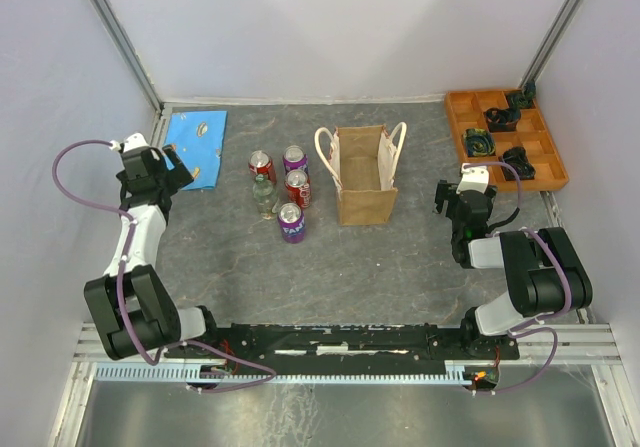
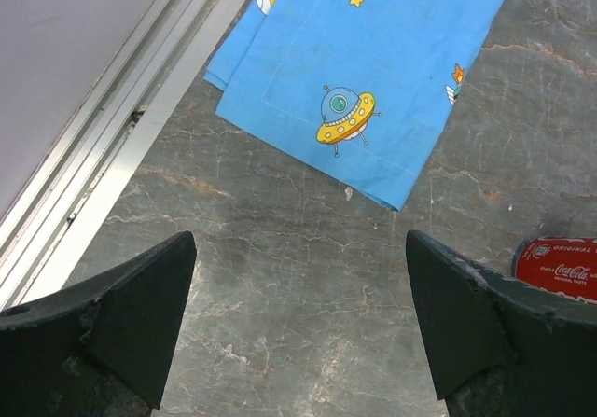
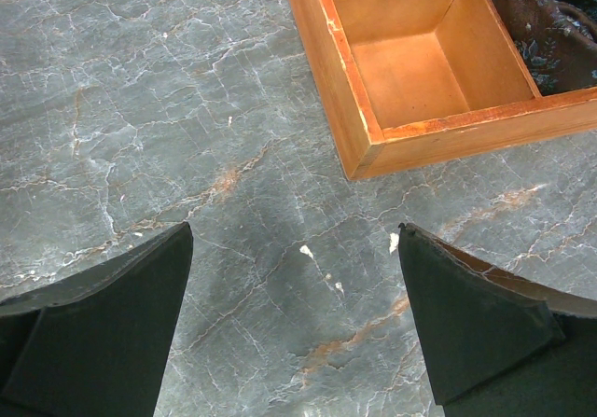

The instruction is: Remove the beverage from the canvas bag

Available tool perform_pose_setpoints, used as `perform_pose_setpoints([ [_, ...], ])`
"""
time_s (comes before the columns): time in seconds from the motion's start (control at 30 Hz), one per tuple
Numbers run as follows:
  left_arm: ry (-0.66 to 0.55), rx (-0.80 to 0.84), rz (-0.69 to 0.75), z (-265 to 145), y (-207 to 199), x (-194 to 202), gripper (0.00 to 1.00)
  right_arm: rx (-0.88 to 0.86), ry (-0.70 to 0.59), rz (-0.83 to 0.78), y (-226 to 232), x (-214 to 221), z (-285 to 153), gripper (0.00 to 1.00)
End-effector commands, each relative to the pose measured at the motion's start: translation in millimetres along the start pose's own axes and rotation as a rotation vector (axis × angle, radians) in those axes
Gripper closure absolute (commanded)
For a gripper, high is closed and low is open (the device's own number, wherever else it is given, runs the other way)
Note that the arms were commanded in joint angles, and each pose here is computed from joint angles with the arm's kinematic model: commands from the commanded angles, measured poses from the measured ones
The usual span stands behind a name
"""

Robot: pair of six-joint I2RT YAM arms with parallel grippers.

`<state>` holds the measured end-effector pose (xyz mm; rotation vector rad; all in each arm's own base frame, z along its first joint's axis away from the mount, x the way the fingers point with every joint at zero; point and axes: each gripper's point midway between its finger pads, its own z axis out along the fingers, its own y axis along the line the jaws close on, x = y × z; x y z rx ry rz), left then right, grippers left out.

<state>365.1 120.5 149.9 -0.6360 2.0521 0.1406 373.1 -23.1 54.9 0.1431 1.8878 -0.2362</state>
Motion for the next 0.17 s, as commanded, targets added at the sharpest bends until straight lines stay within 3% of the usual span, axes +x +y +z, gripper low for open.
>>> perform_pose_setpoints([
  [0.0, -0.096, 0.009, -0.012, -10.1, -1.7, -23.0, 0.01, 0.007, -0.058, 0.027, -0.5, -19.6, 3.4, 0.01],
  [0.13, -0.131, 0.012, -0.005, -16.4, -0.7, -28.2, 0.01, 0.008, -0.057, 0.027, -0.9, -19.3, 3.3, 0.01],
])
